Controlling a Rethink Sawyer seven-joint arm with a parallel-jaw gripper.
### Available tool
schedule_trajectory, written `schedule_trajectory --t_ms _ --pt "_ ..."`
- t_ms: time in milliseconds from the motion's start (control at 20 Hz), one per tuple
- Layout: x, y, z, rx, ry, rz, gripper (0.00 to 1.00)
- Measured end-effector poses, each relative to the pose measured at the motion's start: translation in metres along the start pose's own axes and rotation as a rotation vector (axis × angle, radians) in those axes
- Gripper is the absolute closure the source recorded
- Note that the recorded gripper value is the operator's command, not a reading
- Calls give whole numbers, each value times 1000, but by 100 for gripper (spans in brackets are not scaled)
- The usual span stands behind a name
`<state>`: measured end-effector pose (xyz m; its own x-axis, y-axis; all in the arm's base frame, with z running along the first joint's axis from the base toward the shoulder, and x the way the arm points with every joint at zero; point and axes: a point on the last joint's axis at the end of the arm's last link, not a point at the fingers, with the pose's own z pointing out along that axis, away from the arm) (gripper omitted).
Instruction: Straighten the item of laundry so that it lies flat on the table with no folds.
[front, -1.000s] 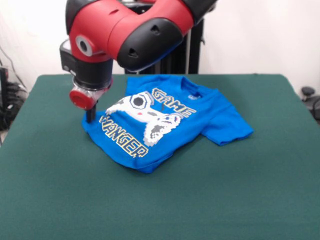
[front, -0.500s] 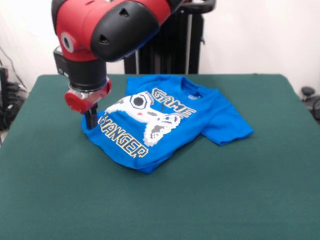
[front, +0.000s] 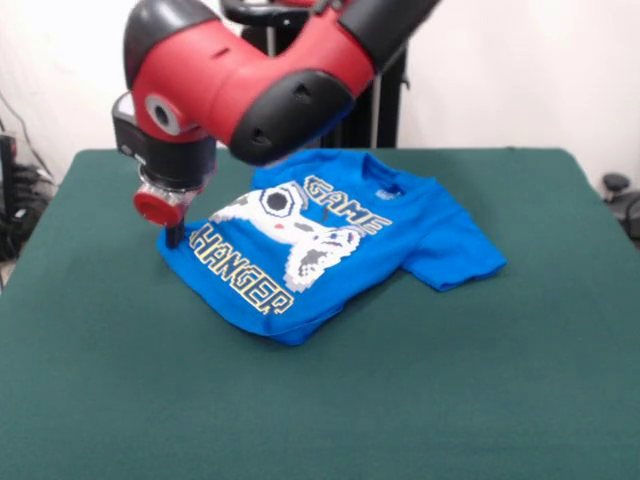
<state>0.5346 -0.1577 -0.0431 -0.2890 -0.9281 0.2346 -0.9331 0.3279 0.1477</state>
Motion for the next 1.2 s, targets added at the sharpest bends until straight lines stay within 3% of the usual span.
schedule_trajectory --t_ms 300,1200 --pt "-9 -3 1 -17 88 -84 100" --pt "-5 -5 2 -14 80 -71 100"
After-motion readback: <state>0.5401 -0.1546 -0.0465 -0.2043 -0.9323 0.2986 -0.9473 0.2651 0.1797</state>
